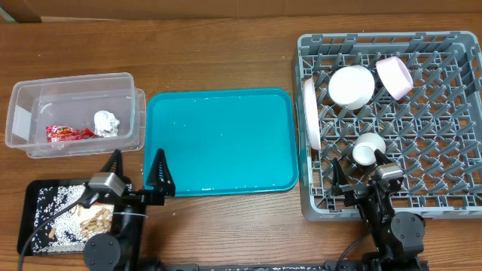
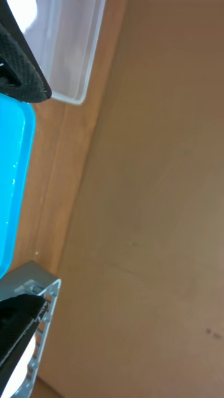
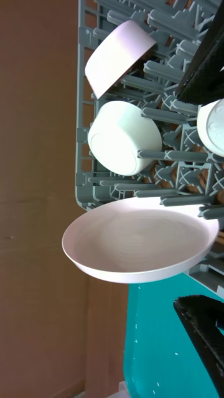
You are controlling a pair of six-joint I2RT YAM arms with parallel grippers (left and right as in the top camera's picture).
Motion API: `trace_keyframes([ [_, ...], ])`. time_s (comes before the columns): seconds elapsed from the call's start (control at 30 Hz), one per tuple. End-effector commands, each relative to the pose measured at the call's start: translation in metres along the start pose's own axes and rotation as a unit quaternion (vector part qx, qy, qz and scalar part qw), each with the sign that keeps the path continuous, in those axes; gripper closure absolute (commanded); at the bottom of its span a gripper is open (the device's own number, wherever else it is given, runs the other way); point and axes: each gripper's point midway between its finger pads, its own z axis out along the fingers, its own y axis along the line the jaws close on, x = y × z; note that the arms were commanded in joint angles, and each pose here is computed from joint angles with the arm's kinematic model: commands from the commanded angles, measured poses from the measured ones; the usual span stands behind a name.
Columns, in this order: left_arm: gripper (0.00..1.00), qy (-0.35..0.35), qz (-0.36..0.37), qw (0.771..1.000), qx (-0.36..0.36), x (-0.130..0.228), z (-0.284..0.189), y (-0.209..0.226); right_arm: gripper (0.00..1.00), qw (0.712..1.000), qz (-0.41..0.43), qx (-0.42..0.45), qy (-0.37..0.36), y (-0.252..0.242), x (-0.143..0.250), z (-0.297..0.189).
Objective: Sort waste into correct bins and load items into the dishwasher
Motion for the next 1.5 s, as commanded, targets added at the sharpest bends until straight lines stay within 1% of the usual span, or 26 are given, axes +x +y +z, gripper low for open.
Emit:
trace_keyframes([
  [0.0,0.00,0.003,0.005,0.999,0.032,0.022,0.002,-0.002,0.00,1.000,-0.003,-0.005,-0.005,0.002,-0.001,0.000],
  [0.3,0.00,0.044,0.006,0.999,0.015,0.072,0.006,0.019,0.00,1.000,-0.003,-0.005,-0.005,0.002,-0.001,0.000],
  [0.43,0.00,0.086,0.008,0.996,-0.005,0.099,0.005,0.032,0.00,1.000,-0.003,-0.005,-0.005,0.002,-0.001,0.000],
  [0.63,0.00,0.087,0.121,0.989,0.010,0.101,0.005,0.028,0.00,1.000,-0.003,-0.005,-0.005,0.002,-0.001,0.000],
  [0.73,0.00,0.087,0.161,0.983,0.009,0.101,0.005,0.029,0.00,1.000,-0.003,-0.005,-0.005,0.002,-0.001,0.000],
  [0.9,0.00,0.084,0.169,0.982,-0.022,0.099,0.005,0.039,0.00,1.000,-0.003,-0.005,-0.005,0.002,-0.001,0.000],
  [1.47,0.00,0.083,0.169,0.982,-0.021,0.098,0.005,0.039,0.00,1.000,-0.003,-0.005,-0.005,0.002,-0.001,0.000],
])
